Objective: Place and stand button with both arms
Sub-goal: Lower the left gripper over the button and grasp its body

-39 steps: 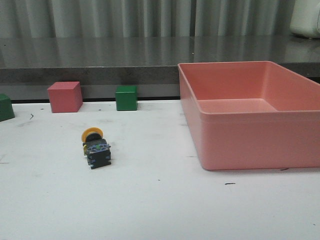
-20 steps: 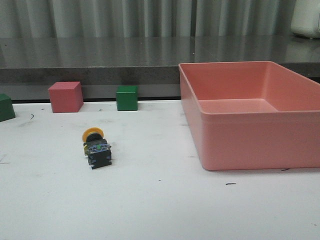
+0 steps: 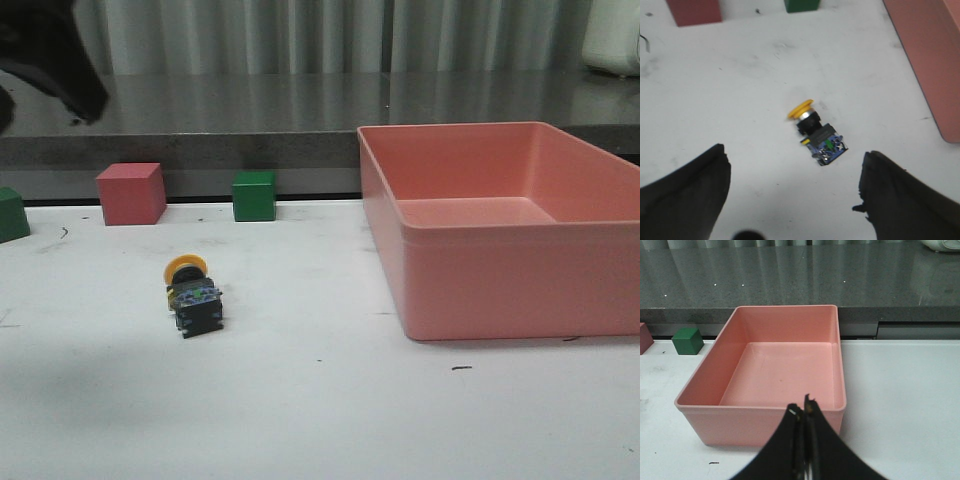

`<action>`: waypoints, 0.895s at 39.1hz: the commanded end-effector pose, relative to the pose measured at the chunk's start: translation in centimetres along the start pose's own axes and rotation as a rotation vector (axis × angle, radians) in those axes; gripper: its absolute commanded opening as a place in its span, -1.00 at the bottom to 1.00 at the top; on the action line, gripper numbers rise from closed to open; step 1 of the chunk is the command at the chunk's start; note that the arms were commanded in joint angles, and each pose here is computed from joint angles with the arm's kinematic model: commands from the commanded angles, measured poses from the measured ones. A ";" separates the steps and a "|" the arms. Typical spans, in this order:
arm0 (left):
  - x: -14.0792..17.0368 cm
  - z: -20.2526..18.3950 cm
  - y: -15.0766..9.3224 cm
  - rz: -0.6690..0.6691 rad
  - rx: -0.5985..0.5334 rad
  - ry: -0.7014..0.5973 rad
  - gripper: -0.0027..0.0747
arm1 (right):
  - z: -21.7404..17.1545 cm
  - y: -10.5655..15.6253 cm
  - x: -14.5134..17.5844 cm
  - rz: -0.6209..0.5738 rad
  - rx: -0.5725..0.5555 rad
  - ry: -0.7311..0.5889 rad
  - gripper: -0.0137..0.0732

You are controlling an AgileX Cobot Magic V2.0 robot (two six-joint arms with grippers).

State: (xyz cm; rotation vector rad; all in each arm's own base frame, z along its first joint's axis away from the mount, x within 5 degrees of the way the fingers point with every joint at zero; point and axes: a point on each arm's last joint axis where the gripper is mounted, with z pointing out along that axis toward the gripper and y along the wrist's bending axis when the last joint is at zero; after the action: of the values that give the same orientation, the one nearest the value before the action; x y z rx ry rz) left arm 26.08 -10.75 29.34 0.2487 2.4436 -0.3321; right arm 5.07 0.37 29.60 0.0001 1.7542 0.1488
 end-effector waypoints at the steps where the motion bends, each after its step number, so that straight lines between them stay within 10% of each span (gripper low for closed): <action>1: -2.1 0.7 -1.1 -0.069 0.051 -0.004 0.39 | -0.2 0.1 -1.4 -0.023 -0.006 -0.097 -0.85; 15: -4.5 8.3 -1.7 -0.252 0.009 0.354 0.39 | -0.2 0.1 -1.4 -0.023 -0.006 -0.097 -0.85; 35: -6.3 15.6 -0.8 -0.315 -0.022 0.502 0.39 | -0.2 0.1 -1.4 -0.023 -0.006 -0.097 -0.85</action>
State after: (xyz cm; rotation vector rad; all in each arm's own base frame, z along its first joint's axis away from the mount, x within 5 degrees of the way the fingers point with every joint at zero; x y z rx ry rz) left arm 39.48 -16.83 19.08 -0.0341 3.0399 -0.3469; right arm 5.07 0.37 29.60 -0.0005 1.7542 0.1483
